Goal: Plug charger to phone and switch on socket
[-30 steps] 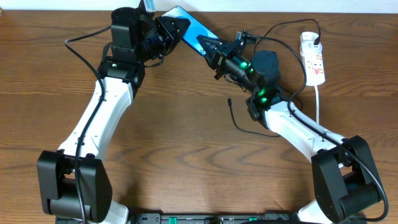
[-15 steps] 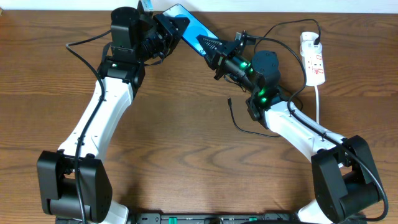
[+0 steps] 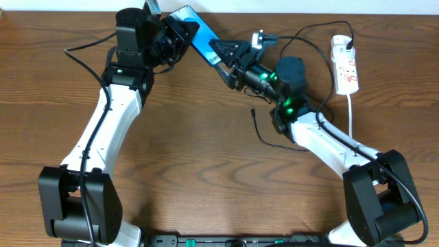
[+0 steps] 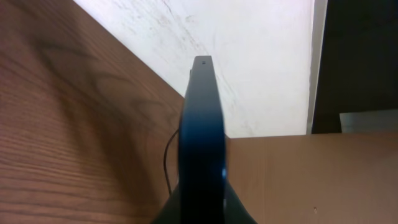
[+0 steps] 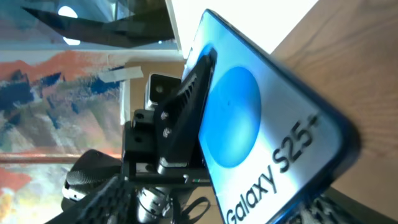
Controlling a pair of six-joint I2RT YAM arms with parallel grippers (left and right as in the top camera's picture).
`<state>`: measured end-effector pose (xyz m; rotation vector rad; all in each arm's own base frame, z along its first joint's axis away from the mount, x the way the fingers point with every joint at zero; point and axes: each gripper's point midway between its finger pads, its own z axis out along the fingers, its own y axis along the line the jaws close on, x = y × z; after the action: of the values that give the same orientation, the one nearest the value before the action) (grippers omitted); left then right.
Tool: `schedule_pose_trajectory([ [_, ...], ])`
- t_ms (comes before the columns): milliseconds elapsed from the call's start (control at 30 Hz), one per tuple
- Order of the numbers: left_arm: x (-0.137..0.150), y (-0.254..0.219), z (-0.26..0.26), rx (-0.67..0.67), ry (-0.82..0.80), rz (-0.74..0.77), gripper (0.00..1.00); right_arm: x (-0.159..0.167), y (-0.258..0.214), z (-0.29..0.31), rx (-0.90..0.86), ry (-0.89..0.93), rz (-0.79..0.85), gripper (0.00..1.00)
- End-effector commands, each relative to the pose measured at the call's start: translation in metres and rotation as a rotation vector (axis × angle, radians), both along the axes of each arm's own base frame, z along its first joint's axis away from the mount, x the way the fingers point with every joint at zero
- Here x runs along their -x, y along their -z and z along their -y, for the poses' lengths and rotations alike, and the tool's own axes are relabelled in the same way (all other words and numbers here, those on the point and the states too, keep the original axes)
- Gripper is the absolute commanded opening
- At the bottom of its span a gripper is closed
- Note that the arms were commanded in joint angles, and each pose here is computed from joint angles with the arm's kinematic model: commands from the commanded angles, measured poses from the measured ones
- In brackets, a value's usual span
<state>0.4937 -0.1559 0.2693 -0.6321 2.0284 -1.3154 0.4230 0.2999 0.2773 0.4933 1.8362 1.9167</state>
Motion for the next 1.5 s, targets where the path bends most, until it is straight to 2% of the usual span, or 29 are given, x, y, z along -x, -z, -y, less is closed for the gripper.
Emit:
schedule_pose_trajectory([
  [0,-0.002,-0.005,-0.003,-0.007,0.002,0.021,0.07,-0.006,-0.012,0.014,0.061,0.022,0.134,0.81],
  [67,0.000,-0.005,-0.002,0.010,0.009,0.010,0.08,-0.009,-0.007,0.021,0.096,0.018,0.152,0.84],
  [200,0.001,-0.006,-0.005,0.046,0.013,-0.013,0.07,-0.016,0.009,0.042,0.193,0.014,0.178,0.85],
  [467,0.009,-0.012,-0.019,0.217,0.055,-0.134,0.07,-0.024,0.055,0.086,0.373,-0.010,0.151,0.74],
  [700,0.021,-0.016,-0.014,0.336,0.108,-0.237,0.08,-0.014,0.082,0.091,0.518,-0.080,0.092,0.71],
  [833,0.028,-0.018,-0.008,0.385,0.144,-0.294,0.07,-0.009,0.096,0.101,0.686,-0.104,0.022,0.67],
  [1100,0.046,-0.002,-0.001,0.401,0.195,-0.416,0.07,0.002,0.111,0.144,1.154,-0.032,-0.118,0.45],
  [1200,0.055,0.012,-0.001,0.384,0.190,-0.482,0.08,0.012,0.119,0.139,1.233,-0.064,-0.115,0.39],
  [1333,0.060,0.019,-0.001,0.359,0.199,-0.495,0.07,0.019,0.134,0.130,1.291,-0.117,-0.114,0.33],
  [1467,0.063,0.021,-0.001,0.363,0.204,-0.512,0.08,0.026,0.158,0.129,1.310,-0.176,-0.173,0.31],
])
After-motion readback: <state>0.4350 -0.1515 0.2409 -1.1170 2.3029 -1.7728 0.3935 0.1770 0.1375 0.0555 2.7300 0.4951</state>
